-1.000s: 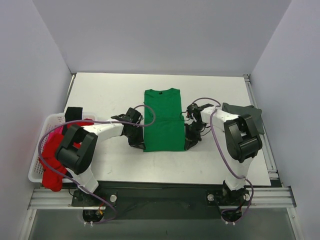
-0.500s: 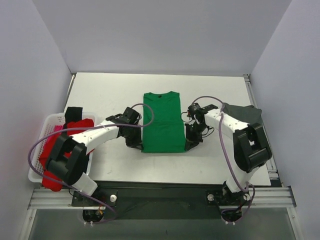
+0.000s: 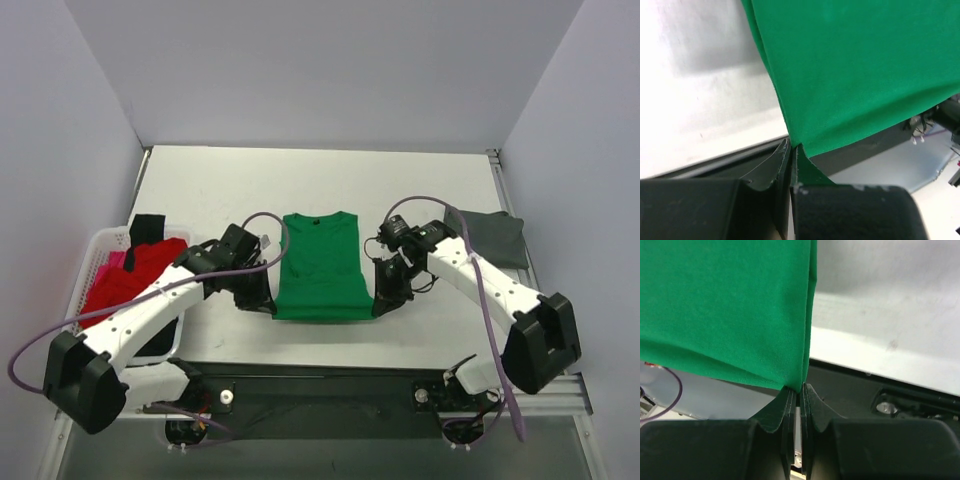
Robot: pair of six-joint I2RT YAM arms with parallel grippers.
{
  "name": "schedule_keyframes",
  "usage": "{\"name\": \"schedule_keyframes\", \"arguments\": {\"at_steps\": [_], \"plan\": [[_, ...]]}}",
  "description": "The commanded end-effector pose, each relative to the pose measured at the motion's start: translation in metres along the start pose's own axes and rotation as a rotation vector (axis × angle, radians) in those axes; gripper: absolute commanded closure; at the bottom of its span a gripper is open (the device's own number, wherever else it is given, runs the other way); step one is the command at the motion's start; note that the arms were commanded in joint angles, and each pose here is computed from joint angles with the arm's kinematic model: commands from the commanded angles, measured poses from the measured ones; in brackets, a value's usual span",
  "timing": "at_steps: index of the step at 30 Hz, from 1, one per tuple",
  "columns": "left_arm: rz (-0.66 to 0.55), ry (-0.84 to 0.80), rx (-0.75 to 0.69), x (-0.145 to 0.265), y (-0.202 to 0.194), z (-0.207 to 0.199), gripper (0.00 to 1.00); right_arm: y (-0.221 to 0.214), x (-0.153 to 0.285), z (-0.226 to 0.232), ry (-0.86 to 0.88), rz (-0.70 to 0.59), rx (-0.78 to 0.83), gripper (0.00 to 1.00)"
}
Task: Fold and stack the t-shirts
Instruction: Fold the long partially folded tshirt into a neat square
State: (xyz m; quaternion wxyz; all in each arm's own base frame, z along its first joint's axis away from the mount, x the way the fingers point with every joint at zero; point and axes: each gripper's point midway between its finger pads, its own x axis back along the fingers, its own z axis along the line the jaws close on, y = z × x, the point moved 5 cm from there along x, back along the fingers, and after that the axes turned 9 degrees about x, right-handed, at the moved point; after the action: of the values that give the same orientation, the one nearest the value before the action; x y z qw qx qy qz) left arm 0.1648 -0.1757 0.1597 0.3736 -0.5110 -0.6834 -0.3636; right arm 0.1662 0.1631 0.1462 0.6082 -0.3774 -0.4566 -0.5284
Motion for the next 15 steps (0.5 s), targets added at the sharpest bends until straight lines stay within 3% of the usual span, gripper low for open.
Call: {"name": "schedule_keyframes", "arguments": {"at_steps": [1, 10, 15], "plan": [[0.038, 0.034, 0.022, 0.027, -0.024, 0.011, 1.00, -0.040, 0.025, -0.007, -0.066, 0.058, -0.043, 1.00], [-0.015, -0.105, 0.043, 0.079, -0.028, -0.019, 1.00, -0.051, 0.066, 0.009, -0.016, -0.041, -0.055, 1.00], [-0.010, -0.125, 0.040, 0.067, -0.017, -0.029, 1.00, -0.029, 0.067, 0.009, -0.080, -0.075, -0.038, 1.00]]}}
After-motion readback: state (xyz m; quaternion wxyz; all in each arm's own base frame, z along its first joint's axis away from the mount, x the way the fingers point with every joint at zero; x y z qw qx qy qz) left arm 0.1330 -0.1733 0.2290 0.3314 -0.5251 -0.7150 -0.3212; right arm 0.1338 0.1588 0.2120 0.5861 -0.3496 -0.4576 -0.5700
